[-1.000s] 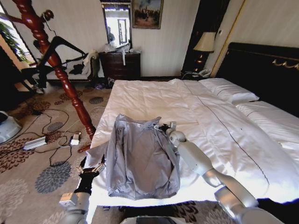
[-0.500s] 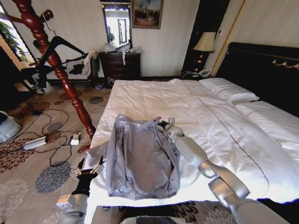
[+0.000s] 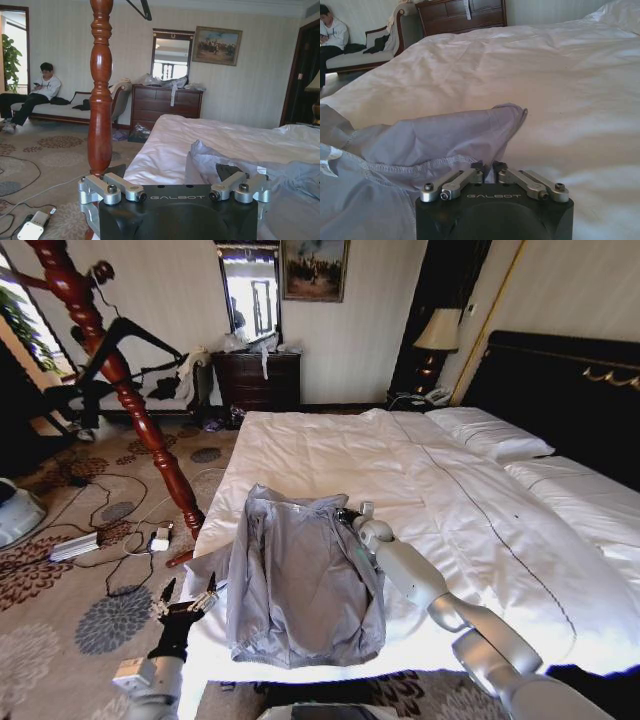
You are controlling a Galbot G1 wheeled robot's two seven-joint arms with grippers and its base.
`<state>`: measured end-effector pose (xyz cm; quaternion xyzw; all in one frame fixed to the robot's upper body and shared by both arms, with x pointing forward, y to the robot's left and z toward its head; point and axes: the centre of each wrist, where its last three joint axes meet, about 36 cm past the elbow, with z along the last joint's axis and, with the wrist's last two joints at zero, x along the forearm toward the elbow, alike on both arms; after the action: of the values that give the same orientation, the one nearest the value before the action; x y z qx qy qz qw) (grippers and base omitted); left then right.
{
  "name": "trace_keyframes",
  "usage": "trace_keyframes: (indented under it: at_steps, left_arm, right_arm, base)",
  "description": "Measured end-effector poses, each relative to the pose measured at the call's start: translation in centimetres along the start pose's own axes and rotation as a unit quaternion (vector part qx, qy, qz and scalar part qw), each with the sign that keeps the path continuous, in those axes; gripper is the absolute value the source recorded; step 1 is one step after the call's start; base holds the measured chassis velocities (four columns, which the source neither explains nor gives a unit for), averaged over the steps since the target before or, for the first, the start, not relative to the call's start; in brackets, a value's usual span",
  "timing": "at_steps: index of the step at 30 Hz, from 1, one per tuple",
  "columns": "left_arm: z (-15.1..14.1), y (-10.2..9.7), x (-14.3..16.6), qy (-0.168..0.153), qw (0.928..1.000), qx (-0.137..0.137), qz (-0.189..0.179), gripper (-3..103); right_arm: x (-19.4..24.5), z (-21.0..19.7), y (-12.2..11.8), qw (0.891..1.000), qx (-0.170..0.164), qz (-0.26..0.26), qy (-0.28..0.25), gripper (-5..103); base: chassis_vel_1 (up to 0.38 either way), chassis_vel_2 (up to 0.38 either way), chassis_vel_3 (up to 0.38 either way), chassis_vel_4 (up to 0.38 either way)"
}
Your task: Pick up the clothes from the bed and hang them on the clothes hanger.
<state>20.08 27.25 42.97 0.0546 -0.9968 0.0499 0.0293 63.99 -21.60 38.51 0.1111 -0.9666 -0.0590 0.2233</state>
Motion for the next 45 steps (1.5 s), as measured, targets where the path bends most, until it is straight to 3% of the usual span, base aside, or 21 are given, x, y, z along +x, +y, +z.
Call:
trace_keyframes:
  at_steps: [3, 11, 15, 18, 23, 32, 45]
  left_arm:
    - [0.0, 0.0, 0.0, -0.001, 1.0, 0.0, -0.001, 100]
    - [-0.6, -0.1, 0.1, -0.007, 1.0, -0.002, 0.001, 100]
    - [-1.0, -0.2, -0.1, -0.008, 0.9999, -0.008, 0.008, 100]
    - [-1.1, -0.2, -0.2, -0.008, 0.9999, -0.01, 0.01, 100]
    - [-1.4, -0.5, -0.4, -0.007, 0.9998, -0.012, 0.017, 100]
    - [-1.8, -0.8, -0.4, -0.007, 0.9995, -0.019, 0.024, 100]
    - [-2.3, -1.0, -0.6, 0.006, 0.9991, -0.025, 0.032, 100]
  right_arm:
    - [0.1, 0.0, 0.2, 1.0, -0.004, -0.004, -0.001, 1]
    - [2.0, -0.7, -1.1, 1.0, -0.003, -0.005, -0.016, 0]
    - [5.3, -2.5, -3.1, 0.999, 0.026, -0.006, -0.04, 0]
    - [7.2, -3.5, -3.2, 0.998, 0.039, -0.016, -0.054, 0]
    - [10.1, -4.7, -3.0, 0.994, 0.07, -0.032, -0.076, 0]
    - [15.5, -6.6, -0.3, 0.984, 0.107, -0.083, -0.112, 0]
    - [18.6, -7.1, -1.5, 0.98, 0.131, -0.086, -0.119, 0]
  base:
    - [0.0, 0.0, 0.0, 0.0]
    - [0.0, 0.0, 0.0, 0.0]
    - [0.0, 0.0, 0.0, 0.0]
    - [0.0, 0.0, 0.0, 0.0]
    - [0.0, 0.0, 0.0, 0.0]
    - [0.0, 0.0, 0.0, 0.0]
    - [0.0, 0.0, 0.0, 0.0]
